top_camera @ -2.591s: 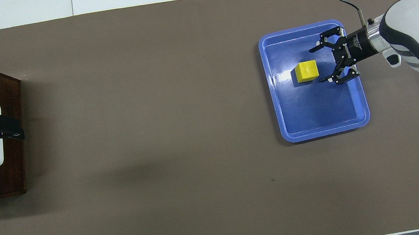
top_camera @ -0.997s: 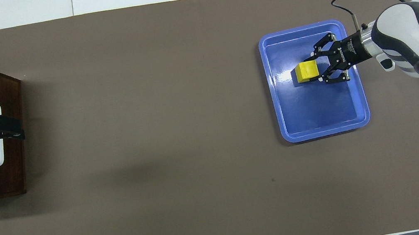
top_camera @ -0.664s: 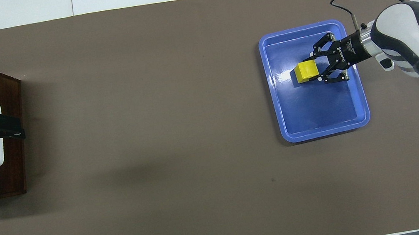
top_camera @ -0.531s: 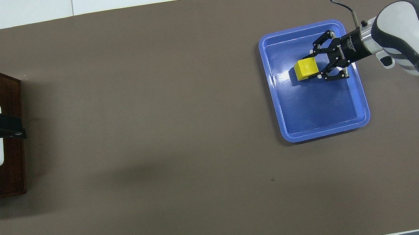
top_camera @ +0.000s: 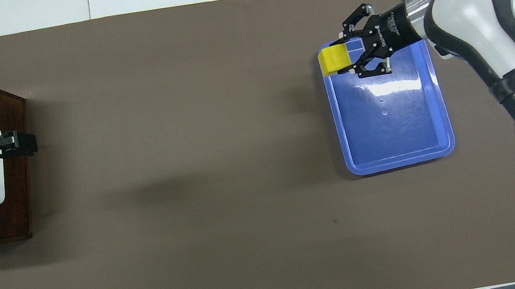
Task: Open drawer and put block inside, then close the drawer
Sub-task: 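Lift the cube with the right gripper while the left gripper pulls the drawer, then carry the cube toward the center while the left gripper leaves the open drawer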
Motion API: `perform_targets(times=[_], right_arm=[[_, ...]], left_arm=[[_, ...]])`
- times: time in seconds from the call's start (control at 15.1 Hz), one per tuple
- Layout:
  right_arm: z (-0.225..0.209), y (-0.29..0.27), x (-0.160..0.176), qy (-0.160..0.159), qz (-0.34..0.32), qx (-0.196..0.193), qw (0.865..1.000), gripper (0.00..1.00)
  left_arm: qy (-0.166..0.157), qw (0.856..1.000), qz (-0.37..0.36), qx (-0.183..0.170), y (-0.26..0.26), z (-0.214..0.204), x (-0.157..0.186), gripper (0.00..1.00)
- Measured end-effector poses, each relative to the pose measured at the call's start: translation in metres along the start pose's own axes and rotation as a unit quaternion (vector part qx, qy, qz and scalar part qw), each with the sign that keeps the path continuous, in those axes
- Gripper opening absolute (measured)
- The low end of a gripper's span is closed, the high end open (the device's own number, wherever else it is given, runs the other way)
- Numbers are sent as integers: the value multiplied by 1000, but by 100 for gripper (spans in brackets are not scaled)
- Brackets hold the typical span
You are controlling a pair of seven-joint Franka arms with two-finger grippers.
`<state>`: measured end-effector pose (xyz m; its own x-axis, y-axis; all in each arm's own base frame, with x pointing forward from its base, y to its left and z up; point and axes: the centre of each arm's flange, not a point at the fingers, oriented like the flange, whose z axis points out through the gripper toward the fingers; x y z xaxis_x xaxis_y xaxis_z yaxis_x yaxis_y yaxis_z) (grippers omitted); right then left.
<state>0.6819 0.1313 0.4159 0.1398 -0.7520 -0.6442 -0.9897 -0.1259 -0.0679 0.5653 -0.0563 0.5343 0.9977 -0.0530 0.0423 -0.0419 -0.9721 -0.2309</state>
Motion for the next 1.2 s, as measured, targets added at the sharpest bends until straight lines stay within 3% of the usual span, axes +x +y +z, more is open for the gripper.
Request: perform_targets(times=[0.27,0.6,0.8,1.2], right_arm=[[41,7,-109,-1,-4,-2,1000,55],[79,18,-177,-3,32,25,999,55],[88,21,-191,-16,60,29,998,55],[86,19,-186,-24,78,30,996,55]], left_arm=[[12,996,55,73,12,70,22,100],[18,992,79,94,12,117,29,100],[27,990,89,106,8,123,29,100],[29,991,80,99,-3,147,24,100]])
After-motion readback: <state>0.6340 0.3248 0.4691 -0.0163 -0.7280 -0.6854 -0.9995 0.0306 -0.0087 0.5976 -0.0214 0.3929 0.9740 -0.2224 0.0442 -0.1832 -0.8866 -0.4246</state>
